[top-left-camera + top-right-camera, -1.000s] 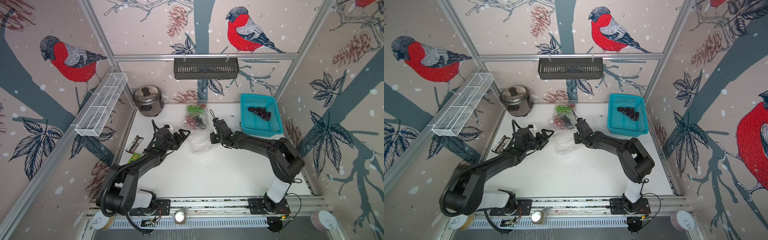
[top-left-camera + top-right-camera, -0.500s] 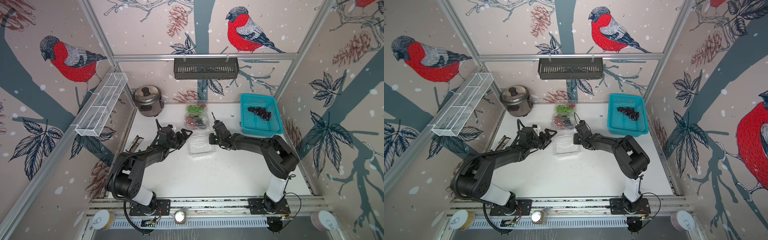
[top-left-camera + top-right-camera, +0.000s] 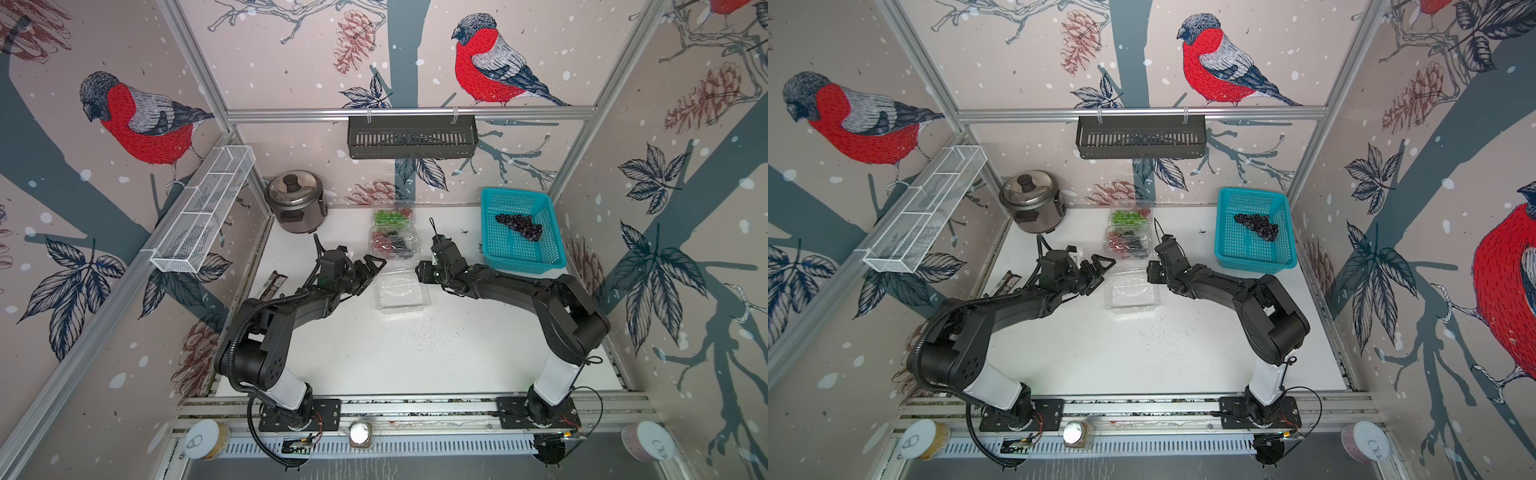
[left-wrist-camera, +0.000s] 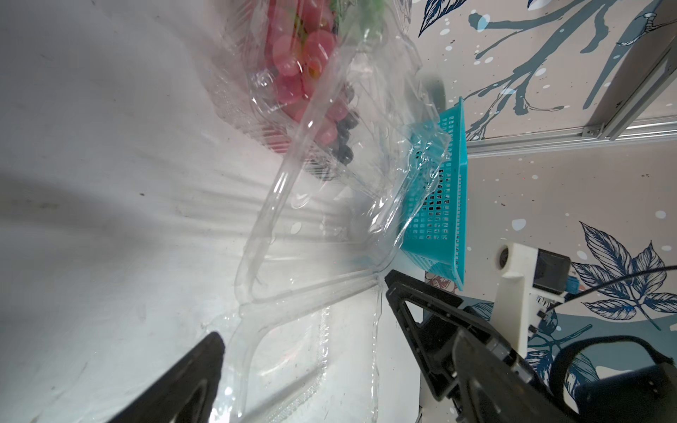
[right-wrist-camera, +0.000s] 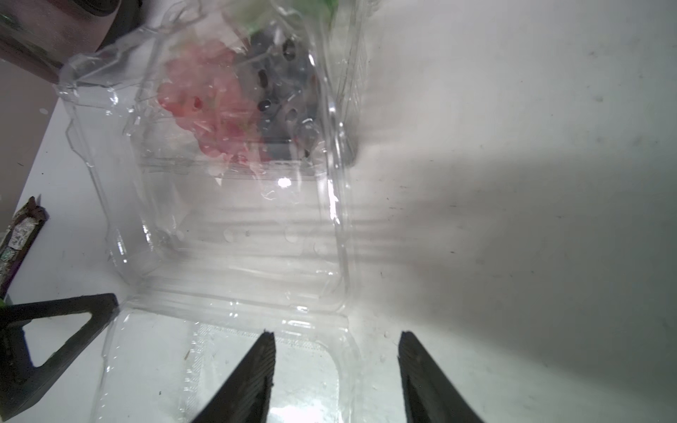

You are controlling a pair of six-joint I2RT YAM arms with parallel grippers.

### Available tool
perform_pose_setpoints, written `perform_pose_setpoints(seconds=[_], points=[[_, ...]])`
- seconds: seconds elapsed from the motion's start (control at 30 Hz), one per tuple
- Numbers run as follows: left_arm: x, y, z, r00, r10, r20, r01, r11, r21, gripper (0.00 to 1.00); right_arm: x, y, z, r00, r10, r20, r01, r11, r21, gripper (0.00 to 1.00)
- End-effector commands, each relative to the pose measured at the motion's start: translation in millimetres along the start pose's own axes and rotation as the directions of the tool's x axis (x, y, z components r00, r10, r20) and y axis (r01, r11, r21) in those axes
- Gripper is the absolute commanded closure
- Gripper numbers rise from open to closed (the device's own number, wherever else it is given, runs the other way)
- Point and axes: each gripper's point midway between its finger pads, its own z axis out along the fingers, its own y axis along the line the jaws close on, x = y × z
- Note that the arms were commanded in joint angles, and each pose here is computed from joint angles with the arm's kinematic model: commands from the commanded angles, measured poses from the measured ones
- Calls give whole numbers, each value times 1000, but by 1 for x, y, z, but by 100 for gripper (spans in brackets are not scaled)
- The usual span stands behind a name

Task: Pack grapes into containers
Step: Adjust the packing box at the center of the board.

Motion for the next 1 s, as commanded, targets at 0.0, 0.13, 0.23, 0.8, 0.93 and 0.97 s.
perform_pose_setpoints(seconds=[0.0,0.13,0.23,0.8,0.93,0.97], points=[[-2,1,-2,1000,29,-4,-29,1000,-11,3,-5,-2,-7,1000,-18,10,18,1000,5,35],[-3,7,-6,999,31,-11,-31,999,-31,3,-13,-8,-14,1000,-16,21,15,1000,14,26],[-5,9,-13,1000,28,-3,-28,999,-47,3,-20,-14,-21,999,-5,32,5,1000,24,19],[-20,-95,-29,975,223,20,-223,973,51,3,-113,-91,-130,956,126,264,-159,981,110,0],[-15,-147,-18,962,273,20,-273,953,131,3,-134,-152,-153,908,212,362,-286,944,165,0],[-13,-158,-14,959,283,23,-283,948,147,3,-138,-169,-158,895,231,383,-318,931,180,0]])
